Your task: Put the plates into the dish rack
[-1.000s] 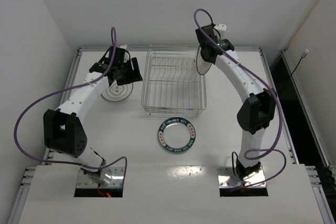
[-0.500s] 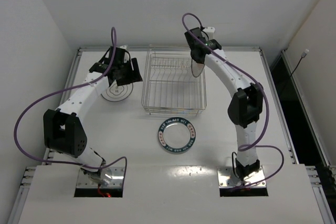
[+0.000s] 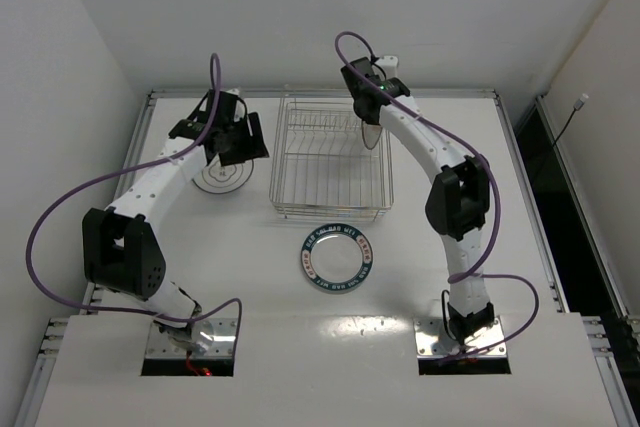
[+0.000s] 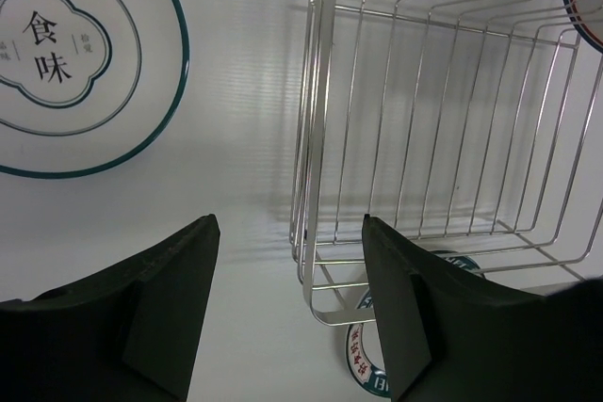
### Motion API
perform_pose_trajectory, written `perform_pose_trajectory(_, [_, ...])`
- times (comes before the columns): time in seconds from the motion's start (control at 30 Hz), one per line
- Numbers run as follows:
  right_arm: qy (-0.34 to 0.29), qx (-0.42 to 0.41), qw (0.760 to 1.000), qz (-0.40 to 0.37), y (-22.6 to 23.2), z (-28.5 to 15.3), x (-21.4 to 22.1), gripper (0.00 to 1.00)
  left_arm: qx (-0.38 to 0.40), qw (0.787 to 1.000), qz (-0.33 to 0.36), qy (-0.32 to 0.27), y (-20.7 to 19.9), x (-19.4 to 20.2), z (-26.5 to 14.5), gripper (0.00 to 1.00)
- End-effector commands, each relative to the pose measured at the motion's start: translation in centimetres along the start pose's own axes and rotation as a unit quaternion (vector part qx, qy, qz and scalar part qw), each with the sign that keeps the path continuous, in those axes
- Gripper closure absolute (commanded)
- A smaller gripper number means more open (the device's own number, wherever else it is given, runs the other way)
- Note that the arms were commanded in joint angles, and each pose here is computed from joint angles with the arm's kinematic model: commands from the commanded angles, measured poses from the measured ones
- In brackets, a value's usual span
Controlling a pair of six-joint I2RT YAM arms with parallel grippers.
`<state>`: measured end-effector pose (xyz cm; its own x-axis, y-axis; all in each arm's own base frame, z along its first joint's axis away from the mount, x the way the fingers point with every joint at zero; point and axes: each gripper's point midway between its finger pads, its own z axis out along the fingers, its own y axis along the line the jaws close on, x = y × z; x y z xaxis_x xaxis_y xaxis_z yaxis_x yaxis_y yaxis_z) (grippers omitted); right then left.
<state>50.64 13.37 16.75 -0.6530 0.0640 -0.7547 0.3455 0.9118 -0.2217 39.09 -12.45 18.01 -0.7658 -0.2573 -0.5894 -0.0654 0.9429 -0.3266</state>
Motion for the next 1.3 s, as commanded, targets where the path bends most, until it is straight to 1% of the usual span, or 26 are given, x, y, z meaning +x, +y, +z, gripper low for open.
perform_pose_trajectory(0.0, [0.025, -0.033, 0.999, -0.008, 0.3, -1.8, 0.4, 0.97, -0.003, 1.0, -0.005, -0.018, 0.6, -0.9, -0.9, 0.41])
perform_pose_trajectory(0.17, [0.032, -0.069, 0.997, 0.016, 1.1, -3.0, 0.0, 0.97, -0.02, 1.0, -0.014, -0.016, 1.5, -0.7, -0.7, 0.41])
perform_pose_trajectory(0.33, [0.075, -0.124, 0.988, 0.047, 3.0, -3.7, 2.3, 0.96, -0.036, 0.999, -0.037, -0.014, 2.6, -0.6, -0.7, 0.41])
perform_pose_trajectory(0.4, [0.082, -0.126, 0.987, 0.051, 3.0, -3.6, 2.9, 0.93, -0.038, 0.999, -0.037, -0.009, 2.8, -0.2, -0.5, 0.41])
perform_pose_trajectory(0.43, [0.084, -0.125, 0.987, 0.049, 3.1, -3.4, 3.2, 0.88, -0.042, 0.998, -0.042, -0.012, 2.9, -0.3, -0.5, 0.41])
perform_pose_trajectory(0.53, [0.081, -0.123, 0.988, 0.056, 2.5, -3.4, 2.7, 0.78, -0.048, 0.998, -0.049, -0.014, 3.6, -0.3, -0.7, 0.41])
perform_pose_trajectory(0.63, [0.067, -0.123, 0.988, 0.058, 1.3, -4.4, 1.4, 0.7, -0.058, 0.996, -0.063, -0.012, 4.5, 0.5, -0.7, 0.41])
perform_pose_trajectory(0.67, [0.058, -0.119, 0.99, 0.055, 0.8, -4.6, 1.0, 0.69, -0.062, 0.995, -0.079, -0.021, 5.3, 0.1, -0.9, 0.41])
perform_pose_trajectory(0.7, [0.054, -0.114, 0.991, 0.048, 0.3, -4.9, 0.8, 0.68, -0.065, 0.994, -0.084, -0.016, 5.5, 0.6, -0.7, 0.41])
perform_pose_trajectory(0.73, [0.044, -0.111, 0.991, 0.058, -0.6, -5.3, -0.2, 0.66, -0.072, 0.993, -0.096, -0.014, 6.2, 0.7, -0.6, 0.41])
perform_pose_trajectory(0.83, [0.032, -0.1, 0.993, 0.049, -2.4, -6.6, -0.7, 0.65, -0.094, 0.987, -0.127, -0.013, 7.8, 1.3, -0.2, 0.4])
perform_pose_trajectory(0.9, [0.012, -0.109, 0.993, 0.043, -4.0, -8.3, -1.2, 0.65, -0.117, 0.982, -0.148, -0.02, 9.3, 1.2, -0.2, 0.4])
perform_pose_trajectory(0.93, [-0.003, -0.127, 0.99, 0.055, -4.1, -8.8, -1.9, 0.65, -0.119, 0.981, -0.151, -0.022, 9.6, 1.1, -0.2, 0.38])
perform_pose_trajectory(1.0, [-0.024, -0.156, 0.986, 0.063, -5.5, -10.9, -1.8, 0.6, -0.139, 0.974, -0.176, -0.023, 11.3, 1.2, 0.3, 0.36])
perform_pose_trajectory(1.07, [-0.048, -0.199, 0.976, 0.075, -5.5, -12.3, -2.5, 0.56, -0.146, 0.97, -0.194, -0.014, 12.5, 2.0, 0.8, 0.35])
perform_pose_trajectory(1.1, [-0.043, -0.208, 0.975, 0.067, -5.5, -12.3, -1.2, 0.56, -0.146, 0.966, -0.212, -0.024, 13.4, 1.5, 0.9, 0.35])
perform_pose_trajectory(1.13, [-0.058, -0.23, 0.969, 0.071, -5.9, -13.7, -1.7, 0.56, -0.138, 0.965, -0.22, -0.015, 13.7, 2.0, 1.4, 0.35])
perform_pose_trajectory(1.17, [-0.049, -0.232, 0.969, 0.066, -6.0, -13.7, -0.6, 0.55, -0.133, 0.963, -0.234, -0.012, 14.0, 2.2, 1.8, 0.35])
perform_pose_trajectory(1.2, [-0.054, -0.239, 0.968, 0.061, -6.4, -14.3, -0.5, 0.55, -0.118, 0.959, -0.258, -0.012, 14.6, 2.5, 2.2, 0.35])
perform_pose_trajectory(1.27, [-0.041, -0.233, 0.971, 0.046, -6.7, -13.8, 0.9, 0.55, -0.106, 0.953, -0.282, -0.014, 15.3, 2.9, 2.6, 0.35])
